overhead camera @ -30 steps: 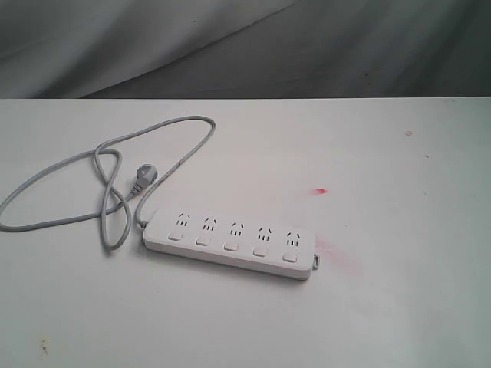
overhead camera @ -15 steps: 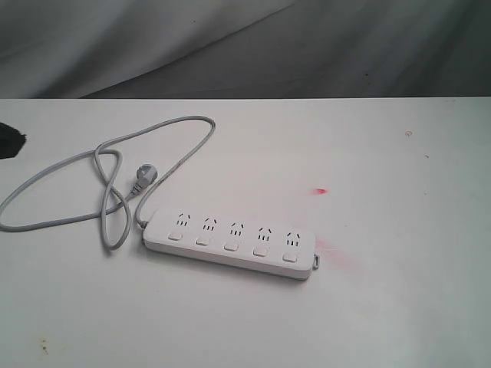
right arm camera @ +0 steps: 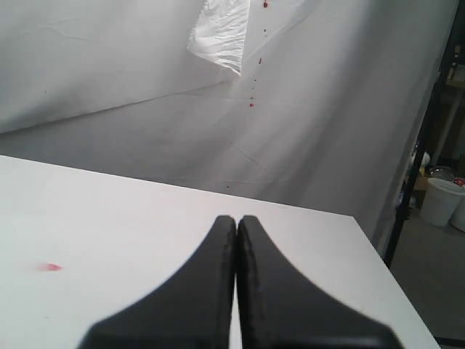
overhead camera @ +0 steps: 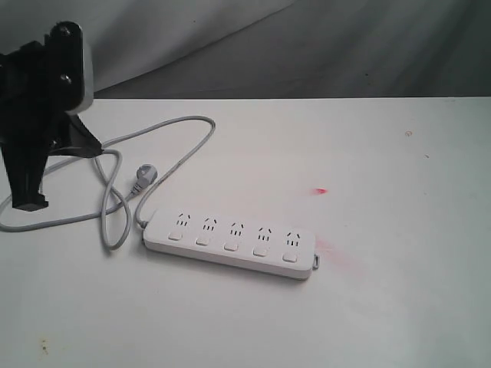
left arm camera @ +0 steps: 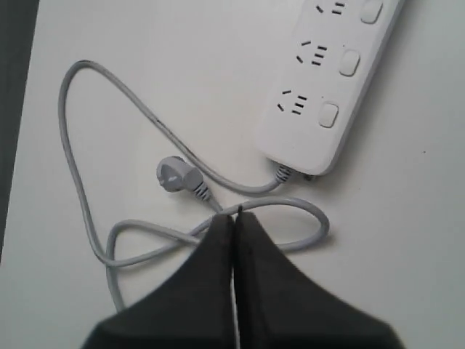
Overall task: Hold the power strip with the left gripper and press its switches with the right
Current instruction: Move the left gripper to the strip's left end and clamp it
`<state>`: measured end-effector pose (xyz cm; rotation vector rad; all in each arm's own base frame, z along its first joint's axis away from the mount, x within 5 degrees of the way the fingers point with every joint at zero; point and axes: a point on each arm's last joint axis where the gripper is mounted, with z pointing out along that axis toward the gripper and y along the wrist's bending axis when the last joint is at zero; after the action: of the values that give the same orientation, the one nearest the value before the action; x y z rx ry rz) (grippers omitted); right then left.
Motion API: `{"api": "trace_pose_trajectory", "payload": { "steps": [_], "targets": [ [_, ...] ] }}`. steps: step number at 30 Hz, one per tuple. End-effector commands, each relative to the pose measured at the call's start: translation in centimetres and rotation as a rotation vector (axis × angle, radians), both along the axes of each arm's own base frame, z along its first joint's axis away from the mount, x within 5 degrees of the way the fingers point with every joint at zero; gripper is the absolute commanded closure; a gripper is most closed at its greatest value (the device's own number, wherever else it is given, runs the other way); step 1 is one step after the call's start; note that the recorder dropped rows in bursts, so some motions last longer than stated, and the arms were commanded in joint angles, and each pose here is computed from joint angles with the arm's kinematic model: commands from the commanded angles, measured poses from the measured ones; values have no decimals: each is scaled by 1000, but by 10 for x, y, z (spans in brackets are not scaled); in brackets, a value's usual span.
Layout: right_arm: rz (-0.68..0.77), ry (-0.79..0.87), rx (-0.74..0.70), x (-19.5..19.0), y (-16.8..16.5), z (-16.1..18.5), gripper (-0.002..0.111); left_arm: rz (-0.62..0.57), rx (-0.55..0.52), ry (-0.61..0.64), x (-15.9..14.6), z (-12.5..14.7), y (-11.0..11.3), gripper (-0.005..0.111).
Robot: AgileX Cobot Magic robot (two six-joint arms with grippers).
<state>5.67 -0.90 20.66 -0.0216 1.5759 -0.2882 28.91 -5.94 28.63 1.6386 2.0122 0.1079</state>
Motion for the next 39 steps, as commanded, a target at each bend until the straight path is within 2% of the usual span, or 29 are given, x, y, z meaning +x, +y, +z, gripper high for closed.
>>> {"api": "trace_pose_trajectory", "payload": {
  "steps": [1, 8, 15, 18, 21, 26, 28, 31, 39],
  "targets": [
    [-8, -3, -3, 0, 0, -1, 108, -71, -7, -3, 20, -23, -6, 107],
    [-8, -3, -3, 0, 0, -1, 108, -179, 21, 106, 39, -73, -11, 107],
    [-8, -3, -3, 0, 0, -1, 108, -167, 28, 129, 46, -91, -11, 103],
    [-8, -3, -3, 0, 0, -1, 108, -167, 31, 119, 47, -91, -11, 95],
    [-8, -3, -3, 0, 0, -1, 108, -160, 20, 118, 48, -91, -12, 81],
    [-8, -3, -3, 0, 0, -1, 108, -137, -39, 135, 47, -89, -16, 46],
    [-8, -3, -3, 0, 0, -1, 108, -152, -34, 130, 47, -90, -16, 36],
    [-8, -3, -3, 0, 0, -1, 108, -159, -26, 146, 47, -93, -15, 32],
    [-8, -3, -3, 0, 0, -1, 108, -221, 1, 183, 50, -114, -16, 32]
  ]
}}
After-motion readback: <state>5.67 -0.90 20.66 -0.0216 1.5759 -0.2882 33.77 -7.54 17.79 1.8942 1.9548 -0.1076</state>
